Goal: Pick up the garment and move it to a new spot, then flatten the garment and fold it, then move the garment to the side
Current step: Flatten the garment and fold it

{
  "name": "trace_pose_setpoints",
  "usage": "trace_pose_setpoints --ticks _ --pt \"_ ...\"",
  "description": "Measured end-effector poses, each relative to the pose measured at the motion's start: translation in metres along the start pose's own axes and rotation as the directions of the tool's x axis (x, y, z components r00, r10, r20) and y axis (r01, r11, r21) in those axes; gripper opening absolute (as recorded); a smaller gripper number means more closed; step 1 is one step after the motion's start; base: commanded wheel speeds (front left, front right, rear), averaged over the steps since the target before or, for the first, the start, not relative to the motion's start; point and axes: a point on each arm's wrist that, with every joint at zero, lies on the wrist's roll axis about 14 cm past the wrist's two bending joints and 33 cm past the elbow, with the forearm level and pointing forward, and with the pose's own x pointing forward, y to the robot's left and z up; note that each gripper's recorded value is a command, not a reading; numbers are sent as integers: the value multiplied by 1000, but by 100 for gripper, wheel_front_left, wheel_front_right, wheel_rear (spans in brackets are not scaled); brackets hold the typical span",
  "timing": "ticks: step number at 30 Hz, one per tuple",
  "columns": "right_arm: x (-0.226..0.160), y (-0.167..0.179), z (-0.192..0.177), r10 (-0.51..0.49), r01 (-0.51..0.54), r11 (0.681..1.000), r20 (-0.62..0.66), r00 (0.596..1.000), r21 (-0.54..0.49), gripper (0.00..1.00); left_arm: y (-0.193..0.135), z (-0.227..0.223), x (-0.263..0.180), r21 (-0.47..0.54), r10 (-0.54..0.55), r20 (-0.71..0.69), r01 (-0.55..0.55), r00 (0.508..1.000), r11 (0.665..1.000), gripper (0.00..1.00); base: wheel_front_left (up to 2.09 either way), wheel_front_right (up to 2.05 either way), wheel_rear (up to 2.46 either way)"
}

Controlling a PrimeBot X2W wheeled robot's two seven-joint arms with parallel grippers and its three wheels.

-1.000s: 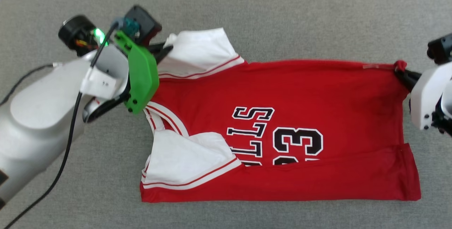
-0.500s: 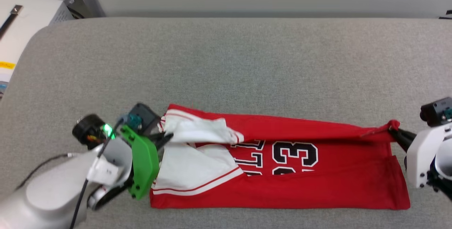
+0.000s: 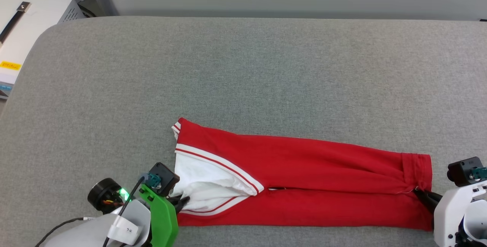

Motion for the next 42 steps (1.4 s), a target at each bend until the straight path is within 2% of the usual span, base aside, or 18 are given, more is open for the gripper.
trace_pose_setpoints --ticks 2,3,4,5,10,14,19,22,24,30,42 --pt "2 1 -1 0 0 1000 2 1000 14 0 -1 -2 2 -15 4 2 -4 1000 1000 0 0 0 0" --pt "2 0 1 -5 5 1000 15 1000 22 25 0 -2 3 -27 13 11 -13 1000 1000 38 0 0 0" --pt "2 -1 3 -12 11 1000 34 999 27 92 1 1 3 -35 28 37 -27 999 999 93 0 0 0" --pt "1 -1 5 -17 16 1000 50 999 26 100 3 5 3 -45 44 65 -42 997 998 100 0 0 0" --pt "-12 -4 33 -42 36 999 185 982 34 100 20 32 -9 -62 172 248 -161 953 985 100 0 0 0" --pt "-34 -11 68 -60 53 998 310 949 30 100 32 50 -26 -89 281 388 -268 878 959 100 0 0 0" --pt "-52 -24 93 -87 86 996 350 933 19 100 49 70 -45 -121 399 484 -392 779 912 100 0 0 0" --pt "-50 -26 87 -76 64 997 281 957 51 100 56 84 -56 -150 454 532 -448 715 881 100 0 0 0" --pt "-46 -23 75 -47 32 996 192 980 81 100 60 95 -65 -177 485 571 -477 663 861 100 0 0 0" --pt "-37 -28 49 -11 9 988 13 1000 156 100 69 97 -83 -261 576 603 -547 551 796 100 0 0 0" --pt "7 -15 18 60 -24 977 -163 985 214 100 83 86 -96 -347 673 599 -617 433 706 100 0 0 0"
